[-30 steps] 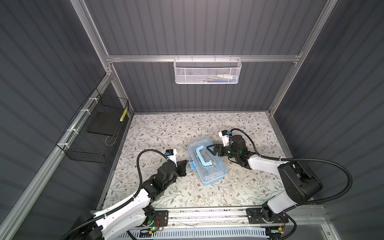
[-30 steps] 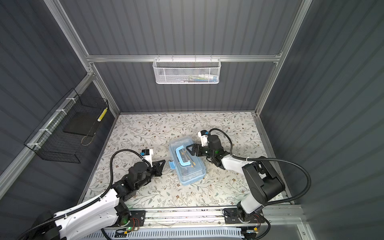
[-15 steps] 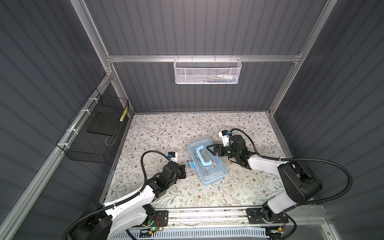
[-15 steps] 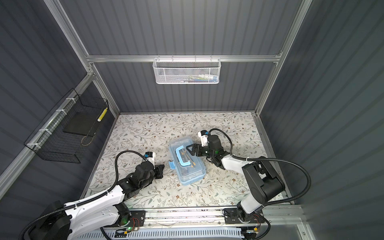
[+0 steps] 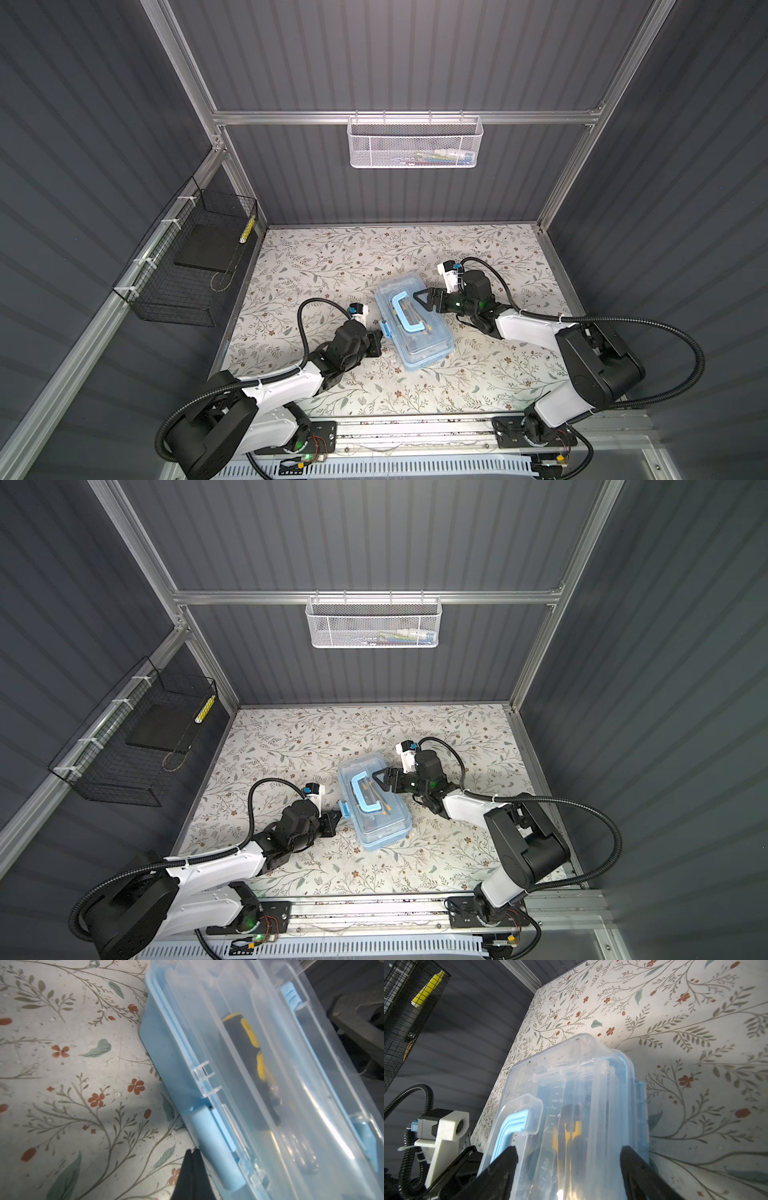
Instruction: Pack the tool kit
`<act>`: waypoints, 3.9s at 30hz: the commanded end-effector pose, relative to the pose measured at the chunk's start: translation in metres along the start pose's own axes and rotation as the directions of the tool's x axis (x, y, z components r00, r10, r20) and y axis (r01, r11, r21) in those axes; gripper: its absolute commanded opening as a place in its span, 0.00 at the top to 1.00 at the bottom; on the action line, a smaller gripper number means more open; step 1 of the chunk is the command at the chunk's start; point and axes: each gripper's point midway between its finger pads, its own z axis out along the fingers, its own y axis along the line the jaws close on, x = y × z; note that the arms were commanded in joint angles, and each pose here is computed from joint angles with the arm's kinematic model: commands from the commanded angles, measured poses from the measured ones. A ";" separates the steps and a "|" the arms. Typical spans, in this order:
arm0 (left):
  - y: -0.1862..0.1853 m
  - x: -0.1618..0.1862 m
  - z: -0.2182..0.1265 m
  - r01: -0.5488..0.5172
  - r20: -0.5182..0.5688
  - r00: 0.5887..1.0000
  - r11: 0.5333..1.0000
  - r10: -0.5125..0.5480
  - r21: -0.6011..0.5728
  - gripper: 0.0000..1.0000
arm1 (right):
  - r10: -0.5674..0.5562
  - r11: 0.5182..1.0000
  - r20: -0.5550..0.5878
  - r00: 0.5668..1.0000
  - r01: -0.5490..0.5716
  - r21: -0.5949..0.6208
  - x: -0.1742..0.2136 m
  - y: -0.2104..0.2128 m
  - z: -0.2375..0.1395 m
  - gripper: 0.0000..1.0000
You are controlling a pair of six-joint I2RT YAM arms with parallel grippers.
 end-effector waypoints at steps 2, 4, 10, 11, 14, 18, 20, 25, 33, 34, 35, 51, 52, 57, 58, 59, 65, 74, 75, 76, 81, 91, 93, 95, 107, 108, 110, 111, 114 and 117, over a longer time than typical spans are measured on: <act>-0.033 -0.031 -0.003 -0.017 0.081 0.997 0.994 0.008 0.111 1.00 | 0.118 0.991 -0.197 0.973 -0.103 0.085 0.066 -0.026 0.001 0.20; -0.040 -0.036 -0.003 -0.027 0.087 0.996 0.991 0.015 0.130 1.00 | 0.120 0.991 -0.199 0.973 -0.104 0.086 0.067 -0.027 0.002 0.20; -0.048 -0.038 0.001 -0.024 0.080 0.997 0.986 0.011 0.166 1.00 | 0.124 0.990 -0.207 0.970 -0.107 0.092 0.071 -0.029 0.002 0.20; -0.048 -0.036 0.003 -0.020 0.075 0.997 0.986 0.007 0.168 1.00 | 0.126 0.990 -0.210 0.970 -0.108 0.094 0.073 -0.030 0.002 0.20; -0.053 -0.037 0.006 -0.016 0.070 0.998 0.982 0.003 0.187 1.00 | 0.124 0.990 -0.213 0.969 -0.105 0.098 0.074 -0.031 0.002 0.20; -0.064 -0.045 0.007 -0.027 0.072 0.997 0.977 0.012 0.209 1.00 | 0.110 0.990 -0.230 0.967 -0.085 0.113 0.078 -0.031 0.004 0.20; -0.063 -0.045 0.009 -0.029 0.061 0.998 0.980 0.017 0.199 1.00 | 0.114 0.990 -0.228 0.967 -0.091 0.106 0.079 -0.030 0.004 0.20; -0.016 -0.031 -0.001 -0.041 0.047 0.998 0.999 0.042 -0.014 0.98 | 0.122 0.991 -0.200 0.972 -0.108 0.079 0.071 -0.026 0.003 0.19; 0.037 0.006 -0.020 -0.086 -0.045 0.996 0.976 0.079 -0.200 0.61 | 0.183 0.983 -0.168 0.969 -0.180 0.032 0.063 -0.031 0.003 0.19; 0.037 0.010 -0.019 -0.090 -0.061 0.995 0.978 0.080 -0.188 0.53 | 0.184 0.983 -0.169 0.968 -0.182 0.032 0.063 -0.031 0.004 0.19; 0.036 0.014 -0.016 -0.093 -0.074 0.994 0.980 0.082 -0.174 0.43 | 0.187 0.982 -0.171 0.968 -0.184 0.032 0.063 -0.031 0.004 0.19; -0.002 0.019 0.010 -0.155 -0.076 0.985 0.988 0.156 0.025 0.07 | 0.190 0.982 -0.171 0.967 -0.184 0.046 0.063 -0.033 0.004 0.19; 0.001 0.021 0.012 -0.157 -0.082 0.984 0.987 0.158 0.014 0.07 | 0.190 0.982 -0.171 0.967 -0.184 0.046 0.063 -0.033 0.004 0.19; 0.015 0.016 0.016 -0.134 -0.044 0.990 0.989 0.132 -0.062 0.07 | 0.186 0.982 -0.167 0.968 -0.181 0.046 0.062 -0.032 0.002 0.19; 0.019 0.013 0.015 -0.131 -0.035 0.991 0.987 0.128 -0.091 0.07 | 0.185 0.983 -0.166 0.969 -0.179 0.048 0.062 -0.032 0.001 0.19; 0.024 0.010 0.014 -0.127 -0.026 0.992 0.985 0.125 -0.120 0.07 | 0.185 0.982 -0.163 0.969 -0.179 0.051 0.062 -0.033 0.000 0.19; 0.035 -0.011 0.000 -0.125 0.067 0.988 0.971 0.141 -0.204 0.05 | 0.185 0.983 -0.161 0.970 -0.178 0.053 0.063 -0.034 -0.001 0.19; 0.033 -0.004 0.000 -0.143 0.001 0.989 0.968 0.146 -0.206 0.13 | 0.187 0.982 -0.160 0.969 -0.181 0.051 0.063 -0.035 0.000 0.19; 0.033 -0.003 0.000 -0.145 -0.009 0.989 0.967 0.146 -0.208 0.15 | 0.187 0.982 -0.160 0.969 -0.182 0.049 0.063 -0.035 0.001 0.19; 0.034 -0.002 0.000 -0.144 -0.015 0.989 0.967 0.144 -0.212 0.17 | 0.189 0.982 -0.159 0.969 -0.184 0.049 0.063 -0.035 0.001 0.19; 0.027 -0.007 0.000 -0.142 -0.022 0.990 0.969 0.140 -0.204 0.25 | 0.192 0.981 -0.161 0.968 -0.187 0.049 0.064 -0.035 0.001 0.20; 0.027 -0.007 -0.007 -0.175 -0.060 0.984 0.945 0.165 -0.274 0.25 | 0.179 0.983 -0.156 0.971 -0.171 0.062 0.062 -0.036 0.000 0.19; 0.030 -0.002 -0.008 -0.193 -0.084 0.981 0.935 0.176 -0.298 0.19 | 0.176 0.984 -0.154 0.972 -0.169 0.058 0.061 -0.035 0.000 0.19; 0.030 0.006 -0.008 -0.207 -0.093 0.978 0.932 0.188 -0.298 0.12 | 0.174 0.984 -0.153 0.973 -0.167 0.056 0.060 -0.035 0.001 0.19; 0.028 0.015 0.000 -0.297 0.018 0.951 0.925 0.310 -0.237 0.01 | 0.191 0.981 -0.155 0.969 -0.184 0.053 0.061 -0.036 0.003 0.19; 0.031 0.016 0.002 -0.310 0.016 0.946 0.917 0.324 -0.253 0.00 | 0.192 0.981 -0.155 0.969 -0.186 0.052 0.060 -0.036 0.003 0.19; 0.036 0.013 0.007 -0.337 0.011 0.935 0.895 0.356 -0.292 0.00 | 0.190 0.982 -0.156 0.969 -0.185 0.047 0.059 -0.035 0.004 0.20; 0.038 0.011 0.009 -0.343 0.018 0.931 0.888 0.365 -0.307 0.00 | 0.187 0.982 -0.156 0.970 -0.183 0.045 0.059 -0.034 0.004 0.19; 0.039 0.004 0.011 -0.324 0.073 0.928 0.889 0.365 -0.323 0.01 | 0.185 0.983 -0.158 0.970 -0.181 0.043 0.058 -0.034 0.004 0.19; 0.038 -0.001 0.011 -0.313 0.116 0.923 0.893 0.366 -0.325 0.01 | 0.181 0.983 -0.156 0.971 -0.176 0.043 0.057 -0.033 0.002 0.19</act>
